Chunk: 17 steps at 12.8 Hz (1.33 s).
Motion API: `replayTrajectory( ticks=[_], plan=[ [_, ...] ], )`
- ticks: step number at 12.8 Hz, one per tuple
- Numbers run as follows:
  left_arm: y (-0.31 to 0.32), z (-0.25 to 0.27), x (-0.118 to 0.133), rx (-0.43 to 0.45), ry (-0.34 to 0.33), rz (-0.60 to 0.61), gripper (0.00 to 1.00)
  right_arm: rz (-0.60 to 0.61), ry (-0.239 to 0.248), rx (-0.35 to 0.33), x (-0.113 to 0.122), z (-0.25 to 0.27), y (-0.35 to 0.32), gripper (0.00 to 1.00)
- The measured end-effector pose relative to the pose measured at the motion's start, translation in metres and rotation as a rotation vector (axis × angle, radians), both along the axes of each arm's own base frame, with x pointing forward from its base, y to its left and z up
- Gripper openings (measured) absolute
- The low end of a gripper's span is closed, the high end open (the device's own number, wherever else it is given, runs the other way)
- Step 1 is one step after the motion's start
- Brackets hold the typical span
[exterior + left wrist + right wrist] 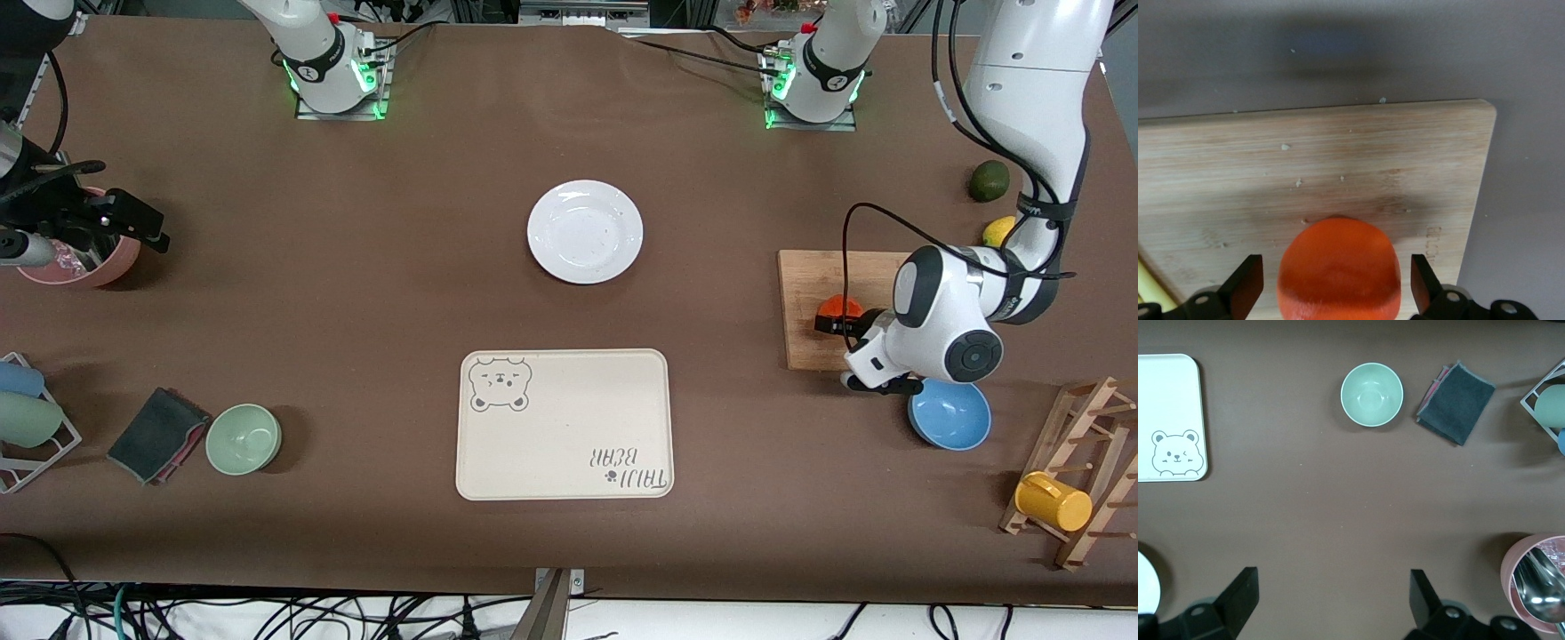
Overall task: Place orange and plate with both arms
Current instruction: 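Reach the left gripper down to the orange on the cutting board, then grasp the orange with the left gripper and carry it toward the plate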
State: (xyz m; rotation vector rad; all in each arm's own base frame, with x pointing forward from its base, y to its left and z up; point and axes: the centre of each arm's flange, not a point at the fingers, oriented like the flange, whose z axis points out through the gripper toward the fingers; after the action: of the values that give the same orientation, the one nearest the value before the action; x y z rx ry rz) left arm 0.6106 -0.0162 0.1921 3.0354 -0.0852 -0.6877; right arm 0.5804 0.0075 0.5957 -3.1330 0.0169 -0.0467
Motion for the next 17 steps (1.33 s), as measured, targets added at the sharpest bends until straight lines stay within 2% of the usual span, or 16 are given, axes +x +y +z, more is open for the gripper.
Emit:
replayTrajectory(
  ticks=[2, 3, 4, 5, 7, 9, 12, 14, 17],
  plan=[
    [-0.001, -0.001, 0.000, 0.000, 0.001, 0.001, 0.76, -0.009, 0.001, 0.000, 0.000, 0.000, -0.005, 1.00],
    [-0.001, 0.001, 0.002, 0.003, -0.003, 0.012, 0.70, -0.011, 0.002, -0.001, 0.000, 0.000, -0.006, 1.00],
    [-0.003, 0.002, 0.002, 0.003, 0.001, 0.047, 0.70, -0.012, 0.004, -0.001, 0.000, 0.000, -0.007, 1.00],
    [-0.010, 0.005, 0.000, -0.009, 0.033, 0.110, 0.70, -0.012, 0.005, -0.001, -0.001, 0.000, -0.007, 1.00],
    [-0.044, 0.021, -0.008, -0.015, 0.148, 0.231, 0.70, -0.012, 0.005, -0.001, -0.001, 0.000, -0.007, 1.00],
    [-0.108, 0.045, -0.015, 0.011, 0.193, 0.306, 0.70, -0.013, 0.005, -0.001, -0.001, 0.000, -0.008, 1.00],
    [-0.232, 0.072, -0.043, 0.011, 0.263, 0.479, 0.69, -0.020, 0.006, -0.001, -0.001, -0.001, -0.011, 1.00],
    [-0.304, 0.073, -0.066, 0.021, 0.260, 0.577, 0.69, -0.028, 0.007, -0.002, -0.001, 0.000, -0.016, 1.00],
    [-0.417, 0.061, -0.122, 0.052, 0.177, 0.662, 0.69, -0.033, 0.007, -0.002, -0.001, -0.001, -0.019, 1.00]
  ],
)
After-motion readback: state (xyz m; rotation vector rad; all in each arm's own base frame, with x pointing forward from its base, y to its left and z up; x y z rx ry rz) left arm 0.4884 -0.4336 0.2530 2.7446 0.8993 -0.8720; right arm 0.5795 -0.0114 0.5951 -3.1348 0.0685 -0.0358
